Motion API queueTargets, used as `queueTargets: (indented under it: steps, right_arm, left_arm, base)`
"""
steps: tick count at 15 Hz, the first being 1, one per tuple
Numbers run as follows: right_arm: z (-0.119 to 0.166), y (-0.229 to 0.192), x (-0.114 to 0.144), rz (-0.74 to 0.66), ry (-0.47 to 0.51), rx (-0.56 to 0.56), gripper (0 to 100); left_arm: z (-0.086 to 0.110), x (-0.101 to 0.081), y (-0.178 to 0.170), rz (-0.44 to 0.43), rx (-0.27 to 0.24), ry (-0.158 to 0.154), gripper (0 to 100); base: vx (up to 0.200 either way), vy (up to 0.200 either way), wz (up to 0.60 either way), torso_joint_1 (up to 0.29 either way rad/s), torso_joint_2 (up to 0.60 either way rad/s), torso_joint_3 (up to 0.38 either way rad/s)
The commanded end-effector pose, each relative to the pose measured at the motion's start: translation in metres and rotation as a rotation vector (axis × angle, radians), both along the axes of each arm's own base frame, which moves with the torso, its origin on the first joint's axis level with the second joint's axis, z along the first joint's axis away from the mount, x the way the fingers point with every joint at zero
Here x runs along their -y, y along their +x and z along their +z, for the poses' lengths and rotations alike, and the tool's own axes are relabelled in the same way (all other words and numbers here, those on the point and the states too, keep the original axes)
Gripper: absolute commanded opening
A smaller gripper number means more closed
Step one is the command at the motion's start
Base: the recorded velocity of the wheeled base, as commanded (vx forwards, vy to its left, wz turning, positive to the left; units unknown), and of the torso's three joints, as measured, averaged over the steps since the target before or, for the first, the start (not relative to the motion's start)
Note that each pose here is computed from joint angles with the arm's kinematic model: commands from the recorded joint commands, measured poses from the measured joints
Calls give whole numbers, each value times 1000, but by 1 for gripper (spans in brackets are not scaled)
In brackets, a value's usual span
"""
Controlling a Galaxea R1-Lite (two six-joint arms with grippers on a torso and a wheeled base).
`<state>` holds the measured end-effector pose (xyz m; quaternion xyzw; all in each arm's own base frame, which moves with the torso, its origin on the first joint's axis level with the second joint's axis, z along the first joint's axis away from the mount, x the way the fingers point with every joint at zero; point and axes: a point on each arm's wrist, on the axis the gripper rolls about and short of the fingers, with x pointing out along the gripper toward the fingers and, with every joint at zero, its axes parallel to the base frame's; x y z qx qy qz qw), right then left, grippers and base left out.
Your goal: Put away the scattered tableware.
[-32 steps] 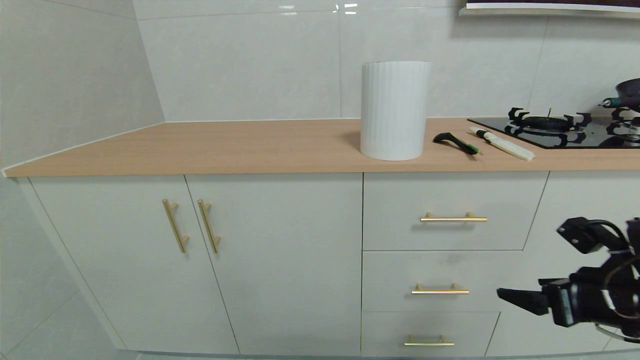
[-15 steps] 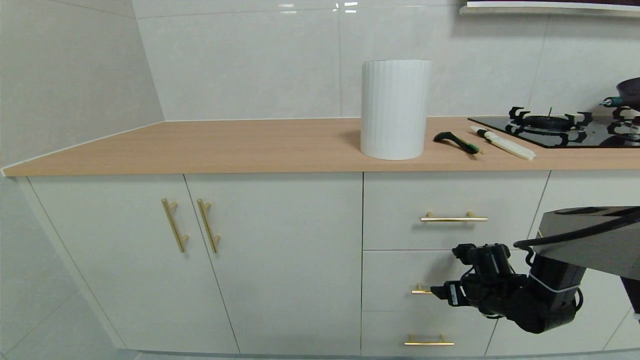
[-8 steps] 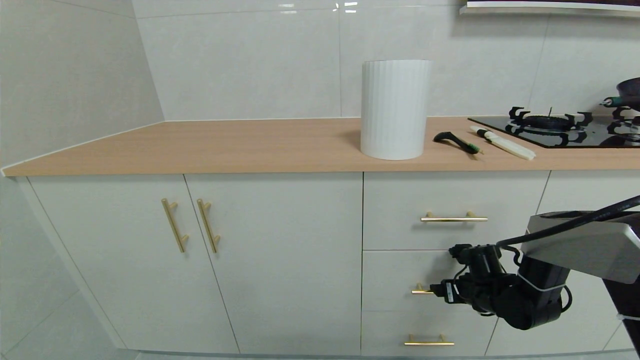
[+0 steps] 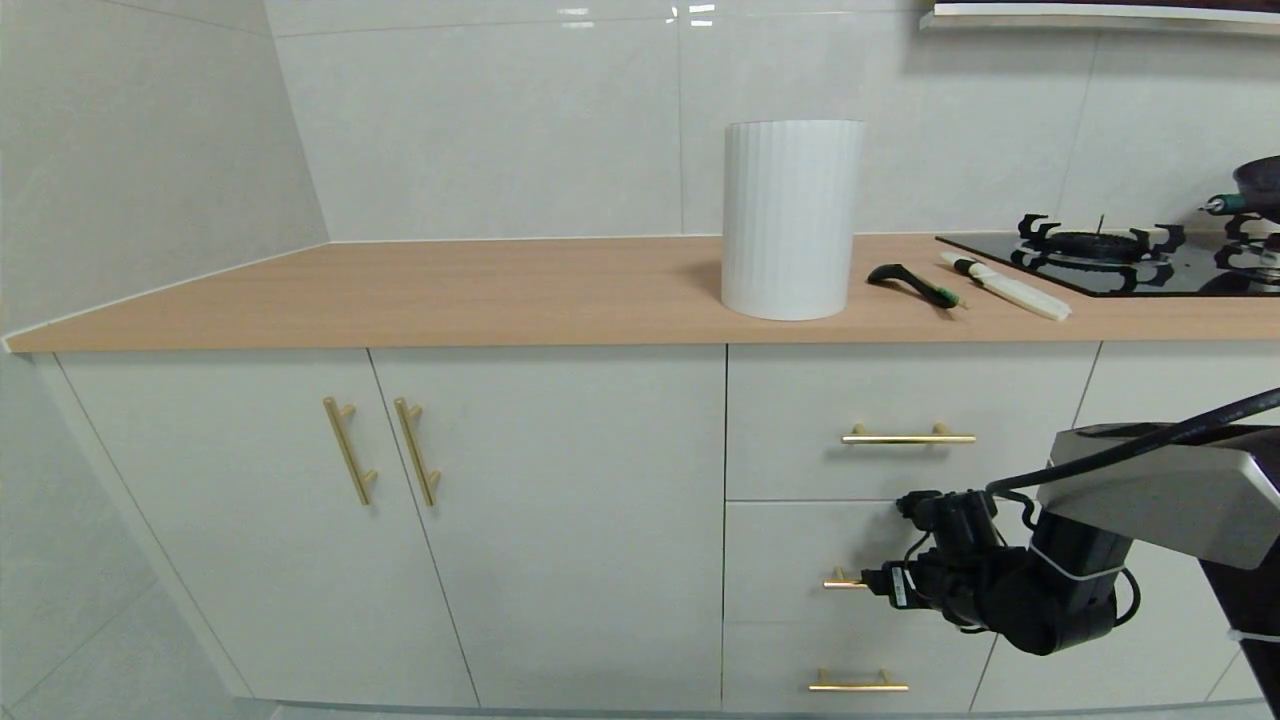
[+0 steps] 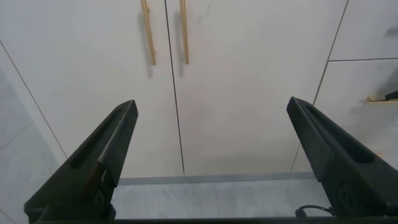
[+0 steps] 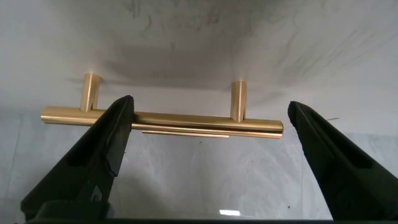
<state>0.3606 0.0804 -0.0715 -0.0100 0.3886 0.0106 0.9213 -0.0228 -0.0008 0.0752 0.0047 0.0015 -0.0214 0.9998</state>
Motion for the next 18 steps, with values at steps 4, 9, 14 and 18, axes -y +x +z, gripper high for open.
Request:
queueTargets:
  steps: [4,9,14,18]
  right_arm:
    - [1,-1,0,1,-4,-11,100]
    - [0,-2,0,1,-7,-27,100]
    - [1,-4,0,3,-11,-42,100]
    - [27,-33,-10,50,-22,-49,100]
  left_arm:
    - [0,0,0,0,0,0,100]
    - [0,0,0,0,0,0,100]
    - [0,0,0,0,0,0,100]
    - [0,0,0,0,0,0,100]
  base:
    - [0,0,0,0,0,0]
    - [0,0,0,0,0,0]
    - [0,0,0,0,0,0]
    - [0,0,0,0,0,0]
